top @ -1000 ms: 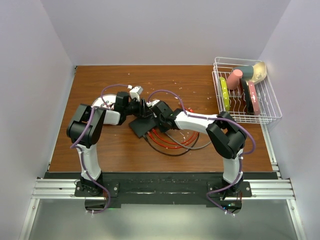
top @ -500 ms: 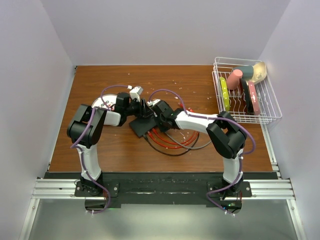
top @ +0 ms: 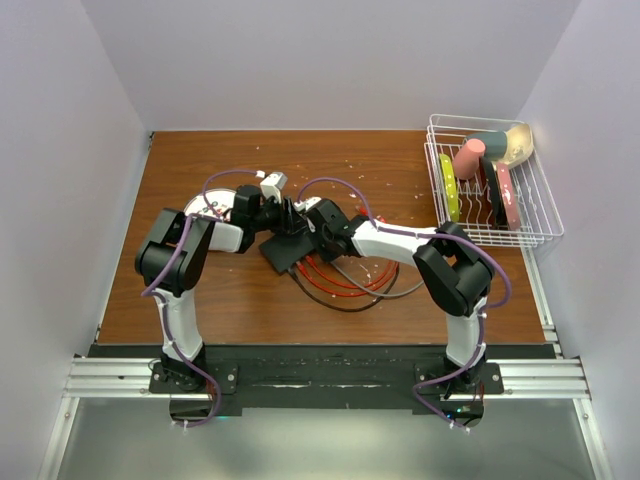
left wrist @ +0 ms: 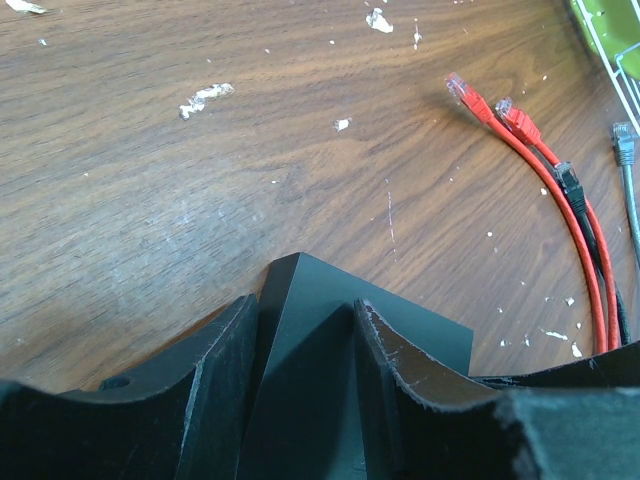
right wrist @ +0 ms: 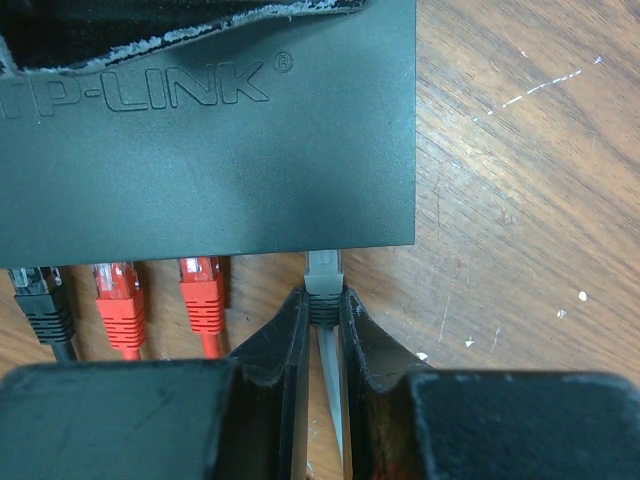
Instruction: Insert the plug into the switch port
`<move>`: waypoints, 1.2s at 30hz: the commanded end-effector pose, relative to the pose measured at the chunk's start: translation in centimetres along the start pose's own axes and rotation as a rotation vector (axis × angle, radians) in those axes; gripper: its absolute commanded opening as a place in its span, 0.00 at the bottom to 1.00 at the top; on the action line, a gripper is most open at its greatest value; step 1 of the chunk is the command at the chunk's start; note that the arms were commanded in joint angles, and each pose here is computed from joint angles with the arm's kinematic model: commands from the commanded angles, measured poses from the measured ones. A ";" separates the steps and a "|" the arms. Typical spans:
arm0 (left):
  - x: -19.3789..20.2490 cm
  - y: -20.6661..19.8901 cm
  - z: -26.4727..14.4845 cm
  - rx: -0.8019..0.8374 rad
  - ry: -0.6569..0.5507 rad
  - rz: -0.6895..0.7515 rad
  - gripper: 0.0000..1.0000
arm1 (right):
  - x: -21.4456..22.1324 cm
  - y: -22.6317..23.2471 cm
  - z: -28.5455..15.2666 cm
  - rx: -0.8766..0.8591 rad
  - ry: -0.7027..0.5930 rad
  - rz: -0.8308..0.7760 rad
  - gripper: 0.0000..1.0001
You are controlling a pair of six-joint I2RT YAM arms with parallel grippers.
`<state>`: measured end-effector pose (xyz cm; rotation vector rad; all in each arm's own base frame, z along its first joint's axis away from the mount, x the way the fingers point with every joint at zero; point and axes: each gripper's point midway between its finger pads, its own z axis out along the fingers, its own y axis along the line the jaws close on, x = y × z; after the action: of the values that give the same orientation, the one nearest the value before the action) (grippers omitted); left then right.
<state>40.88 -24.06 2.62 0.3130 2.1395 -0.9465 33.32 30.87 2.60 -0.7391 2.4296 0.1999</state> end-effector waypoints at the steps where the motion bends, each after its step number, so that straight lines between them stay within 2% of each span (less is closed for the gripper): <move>1: 14.4 -3.6 -1.9 0.073 0.450 -0.181 0.00 | -16.5 0.5 -4.5 -0.056 -0.577 0.087 0.00; 8: 14.5 -3.5 -1.8 0.065 0.455 -0.176 0.00 | -17.1 0.7 -4.3 -0.067 -0.573 0.084 0.00; 16: 11.4 -2.7 -1.4 -0.005 0.393 -0.125 0.01 | -13.3 0.3 -4.1 -0.066 -0.496 0.107 0.00; 19: 9.1 -1.6 -1.0 -0.056 0.349 -0.114 0.06 | -11.0 0.0 -3.9 -0.055 -0.443 0.123 0.00; 24: 5.4 1.4 -1.1 -0.144 0.262 -0.153 0.25 | -7.6 -0.5 -3.8 -0.033 -0.370 0.147 0.15; 31: 0.0 4.3 -2.5 -0.264 0.124 -0.181 0.40 | -3.5 -1.4 -4.0 0.000 -0.288 0.163 0.31; 35: -2.6 5.1 -3.5 -0.338 0.064 -0.172 0.52 | -3.2 -1.7 -5.1 0.008 -0.297 0.175 0.37; 36: -3.3 5.2 -3.7 -0.344 0.049 -0.170 0.53 | -2.9 -1.9 -5.6 0.013 -0.288 0.176 0.41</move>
<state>42.32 -20.94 3.16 0.0992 2.3232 -0.8181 32.94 29.56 6.39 -0.5347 2.2739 0.3301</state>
